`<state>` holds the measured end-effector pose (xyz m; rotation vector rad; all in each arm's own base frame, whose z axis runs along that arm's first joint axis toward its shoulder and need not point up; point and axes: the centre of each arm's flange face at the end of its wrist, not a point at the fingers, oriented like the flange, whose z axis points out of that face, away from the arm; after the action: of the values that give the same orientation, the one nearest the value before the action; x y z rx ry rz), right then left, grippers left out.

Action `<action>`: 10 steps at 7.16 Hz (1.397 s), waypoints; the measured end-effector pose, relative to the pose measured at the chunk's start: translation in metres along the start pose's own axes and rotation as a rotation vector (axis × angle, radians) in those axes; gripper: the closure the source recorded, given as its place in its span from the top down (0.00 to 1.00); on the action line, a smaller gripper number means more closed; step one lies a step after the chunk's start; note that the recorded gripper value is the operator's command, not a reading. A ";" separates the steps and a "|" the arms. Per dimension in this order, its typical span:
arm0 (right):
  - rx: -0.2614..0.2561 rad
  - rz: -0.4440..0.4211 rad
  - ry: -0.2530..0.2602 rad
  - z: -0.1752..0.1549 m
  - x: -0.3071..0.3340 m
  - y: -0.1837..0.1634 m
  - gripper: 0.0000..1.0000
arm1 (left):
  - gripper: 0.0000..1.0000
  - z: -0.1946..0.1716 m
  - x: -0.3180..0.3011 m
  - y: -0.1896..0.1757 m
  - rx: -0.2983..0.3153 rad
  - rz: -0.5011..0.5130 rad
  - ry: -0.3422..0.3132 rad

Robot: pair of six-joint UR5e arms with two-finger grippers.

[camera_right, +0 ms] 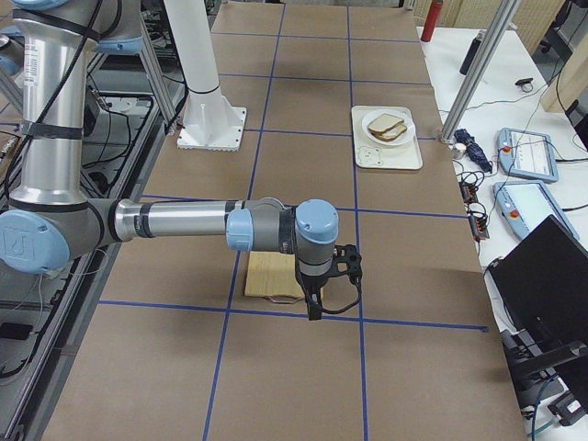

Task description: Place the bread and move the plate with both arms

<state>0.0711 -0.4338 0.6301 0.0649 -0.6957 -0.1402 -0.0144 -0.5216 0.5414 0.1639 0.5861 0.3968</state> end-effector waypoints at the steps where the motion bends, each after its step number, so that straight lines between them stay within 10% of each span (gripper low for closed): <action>1: -0.002 0.002 -0.003 0.001 0.001 0.000 1.00 | 0.98 0.008 -0.016 0.018 -0.013 -0.037 0.011; 5: -0.006 0.007 -0.004 0.003 0.002 0.000 1.00 | 0.98 0.048 -0.041 0.105 0.022 -0.099 0.090; 10: -0.007 0.007 -0.002 0.004 0.003 0.000 1.00 | 0.99 0.068 -0.037 0.121 0.034 -0.126 0.227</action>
<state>0.0710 -0.4346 0.6346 0.0555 -0.6974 -0.1358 -0.0425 -0.4294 0.6476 0.1138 0.8231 0.2848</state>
